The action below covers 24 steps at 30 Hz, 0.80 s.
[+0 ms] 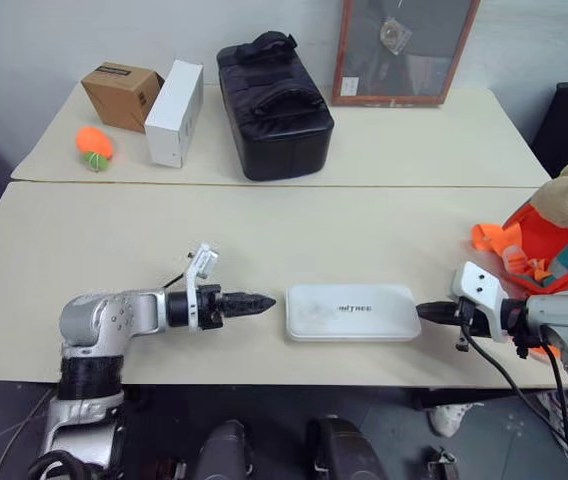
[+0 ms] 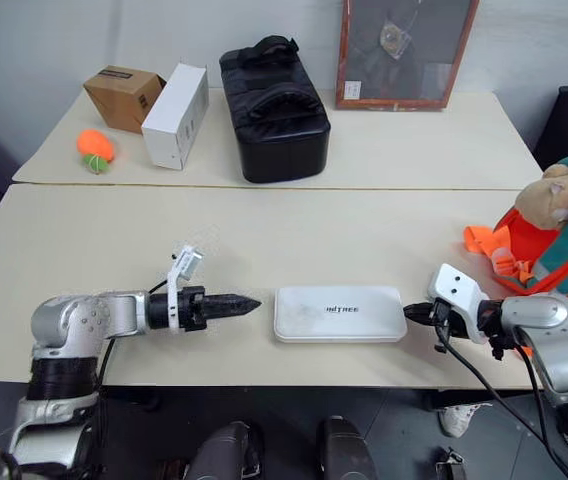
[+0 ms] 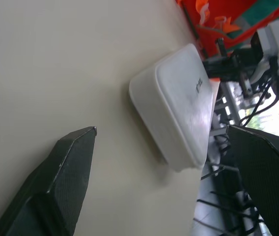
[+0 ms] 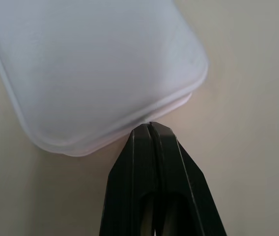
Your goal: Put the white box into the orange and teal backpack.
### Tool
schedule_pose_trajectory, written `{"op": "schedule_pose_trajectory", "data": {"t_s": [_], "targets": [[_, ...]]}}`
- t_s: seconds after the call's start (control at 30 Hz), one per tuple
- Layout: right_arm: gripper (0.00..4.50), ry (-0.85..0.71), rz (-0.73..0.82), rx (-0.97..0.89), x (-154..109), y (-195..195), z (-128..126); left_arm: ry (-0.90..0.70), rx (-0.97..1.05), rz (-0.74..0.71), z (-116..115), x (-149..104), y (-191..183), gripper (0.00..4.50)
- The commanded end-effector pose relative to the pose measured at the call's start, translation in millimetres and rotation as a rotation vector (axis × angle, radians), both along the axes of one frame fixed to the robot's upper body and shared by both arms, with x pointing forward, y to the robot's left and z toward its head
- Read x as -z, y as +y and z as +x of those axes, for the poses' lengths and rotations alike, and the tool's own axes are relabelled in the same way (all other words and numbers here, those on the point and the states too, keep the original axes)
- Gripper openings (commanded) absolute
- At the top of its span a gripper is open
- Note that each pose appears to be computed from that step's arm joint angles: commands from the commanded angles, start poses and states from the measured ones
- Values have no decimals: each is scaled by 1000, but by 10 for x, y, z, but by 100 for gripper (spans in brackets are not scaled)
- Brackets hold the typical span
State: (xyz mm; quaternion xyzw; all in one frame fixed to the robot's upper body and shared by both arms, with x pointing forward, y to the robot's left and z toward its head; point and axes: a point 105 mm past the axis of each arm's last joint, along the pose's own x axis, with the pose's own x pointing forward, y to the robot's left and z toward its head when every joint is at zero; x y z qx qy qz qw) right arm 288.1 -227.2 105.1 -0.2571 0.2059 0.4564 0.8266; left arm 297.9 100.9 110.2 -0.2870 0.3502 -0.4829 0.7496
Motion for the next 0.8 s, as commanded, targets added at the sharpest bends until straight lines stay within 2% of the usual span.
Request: {"op": "schedule_pose_trajectory", "data": {"t_s": [0.03,0.2,0.33,0.47,0.63,0.7,0.8], "targets": [[0,-33,4,-32,-70,81,25,142,9,38,-10,179,-159,447],[0,-40,-4,-48,-51,127,38,209,117,130,-121,335,-441,447],[0,-49,-3,-47,-45,157,54,213,178,177,-153,344,-500,447],[0,-54,6,-34,-46,152,36,165,151,189,-61,243,-364,447],[0,-46,1,-14,0,80,-28,130,89,223,18,131,-25,447],[0,-46,3,-5,11,68,-34,127,74,223,3,73,95,447],[0,-45,3,-6,30,66,-44,121,91,213,-139,16,258,447]]}}
